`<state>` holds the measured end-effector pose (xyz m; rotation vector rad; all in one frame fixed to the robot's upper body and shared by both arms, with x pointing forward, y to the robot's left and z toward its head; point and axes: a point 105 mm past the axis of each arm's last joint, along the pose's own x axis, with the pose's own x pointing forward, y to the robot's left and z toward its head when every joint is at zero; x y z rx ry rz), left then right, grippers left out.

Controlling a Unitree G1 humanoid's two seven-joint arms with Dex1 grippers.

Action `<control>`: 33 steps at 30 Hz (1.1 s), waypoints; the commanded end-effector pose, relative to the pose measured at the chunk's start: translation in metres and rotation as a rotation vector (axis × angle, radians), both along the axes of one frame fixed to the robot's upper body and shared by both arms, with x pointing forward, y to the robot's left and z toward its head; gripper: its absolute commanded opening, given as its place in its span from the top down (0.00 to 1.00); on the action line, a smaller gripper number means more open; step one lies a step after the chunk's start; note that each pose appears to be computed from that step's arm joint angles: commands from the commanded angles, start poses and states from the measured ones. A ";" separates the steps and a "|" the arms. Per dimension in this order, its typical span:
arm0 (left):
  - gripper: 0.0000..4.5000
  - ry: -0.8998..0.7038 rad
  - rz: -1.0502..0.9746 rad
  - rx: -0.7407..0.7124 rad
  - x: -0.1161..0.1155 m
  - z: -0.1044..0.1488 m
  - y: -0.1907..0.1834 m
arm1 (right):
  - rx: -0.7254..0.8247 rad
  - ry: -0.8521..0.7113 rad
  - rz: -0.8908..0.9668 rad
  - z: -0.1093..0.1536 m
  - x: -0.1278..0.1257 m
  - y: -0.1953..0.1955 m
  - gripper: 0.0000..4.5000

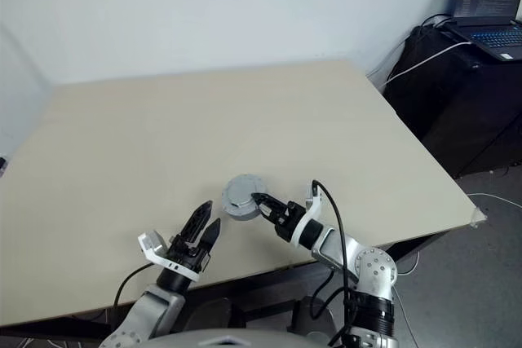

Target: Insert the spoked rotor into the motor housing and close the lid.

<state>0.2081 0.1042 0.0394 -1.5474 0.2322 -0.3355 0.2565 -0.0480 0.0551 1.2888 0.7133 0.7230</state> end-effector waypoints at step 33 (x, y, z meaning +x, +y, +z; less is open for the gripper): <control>0.54 -0.101 -0.045 -0.146 0.008 0.024 -0.025 | 0.096 -0.064 0.149 0.030 -0.014 0.021 0.54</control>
